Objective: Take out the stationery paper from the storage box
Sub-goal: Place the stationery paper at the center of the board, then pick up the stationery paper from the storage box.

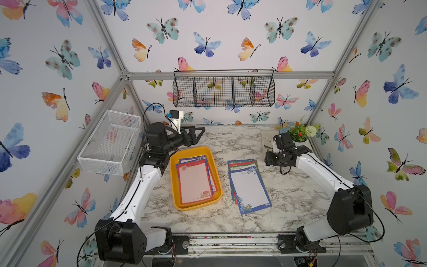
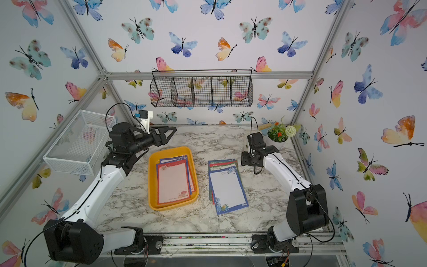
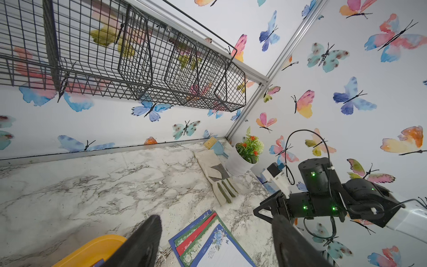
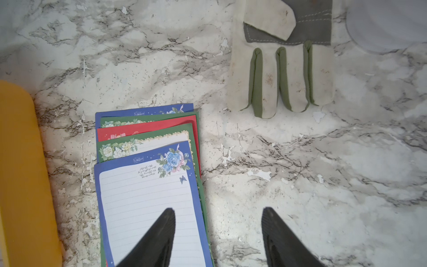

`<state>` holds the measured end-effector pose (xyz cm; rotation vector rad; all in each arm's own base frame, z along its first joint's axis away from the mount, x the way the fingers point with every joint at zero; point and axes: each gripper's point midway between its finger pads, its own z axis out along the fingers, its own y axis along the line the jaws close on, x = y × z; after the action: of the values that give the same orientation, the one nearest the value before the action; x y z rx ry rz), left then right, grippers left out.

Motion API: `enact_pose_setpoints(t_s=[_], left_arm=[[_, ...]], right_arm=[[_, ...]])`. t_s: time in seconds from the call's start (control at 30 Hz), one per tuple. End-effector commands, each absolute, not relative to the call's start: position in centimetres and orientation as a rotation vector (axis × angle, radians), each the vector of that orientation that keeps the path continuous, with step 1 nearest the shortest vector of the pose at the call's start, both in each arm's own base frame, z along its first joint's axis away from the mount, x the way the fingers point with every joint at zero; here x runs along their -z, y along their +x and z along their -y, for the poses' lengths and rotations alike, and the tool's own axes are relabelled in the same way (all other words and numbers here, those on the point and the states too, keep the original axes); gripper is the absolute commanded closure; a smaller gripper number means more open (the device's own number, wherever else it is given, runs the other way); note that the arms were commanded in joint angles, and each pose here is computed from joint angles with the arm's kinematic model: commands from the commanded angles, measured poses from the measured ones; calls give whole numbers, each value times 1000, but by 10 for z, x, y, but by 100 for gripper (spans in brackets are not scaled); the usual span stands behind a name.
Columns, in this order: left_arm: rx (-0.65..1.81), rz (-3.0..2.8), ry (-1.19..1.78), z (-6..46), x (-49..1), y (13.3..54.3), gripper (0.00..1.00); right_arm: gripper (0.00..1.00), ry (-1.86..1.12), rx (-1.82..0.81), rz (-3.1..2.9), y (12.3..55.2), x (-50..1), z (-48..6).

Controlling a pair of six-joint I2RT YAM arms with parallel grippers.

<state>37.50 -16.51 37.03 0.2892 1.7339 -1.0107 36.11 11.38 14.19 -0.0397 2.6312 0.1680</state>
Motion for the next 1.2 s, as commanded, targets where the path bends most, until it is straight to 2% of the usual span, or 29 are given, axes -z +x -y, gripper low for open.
enact_pose_setpoints(t_s=[0.0, 0.23, 0.53, 0.83, 1.17], left_arm=[[967, -1726, 287, 160, -376, 380, 22], [875, -1819, 244, 153, -357, 378, 23], [685, -2031, 166, 125, -296, 355, 24], [496, -2272, 42, 97, -217, 352, 27], [406, -2502, -12, 87, -152, 350, 33]], right_arm=[[37, -19, -190, -2576, 368, -160, -114], [37, -45, -286, -2501, 379, -185, -128], [37, -103, -453, -2435, 391, -208, -163], [42, -230, -620, -2401, 384, -214, -227], [43, -377, -768, -2408, 371, -203, -301]])
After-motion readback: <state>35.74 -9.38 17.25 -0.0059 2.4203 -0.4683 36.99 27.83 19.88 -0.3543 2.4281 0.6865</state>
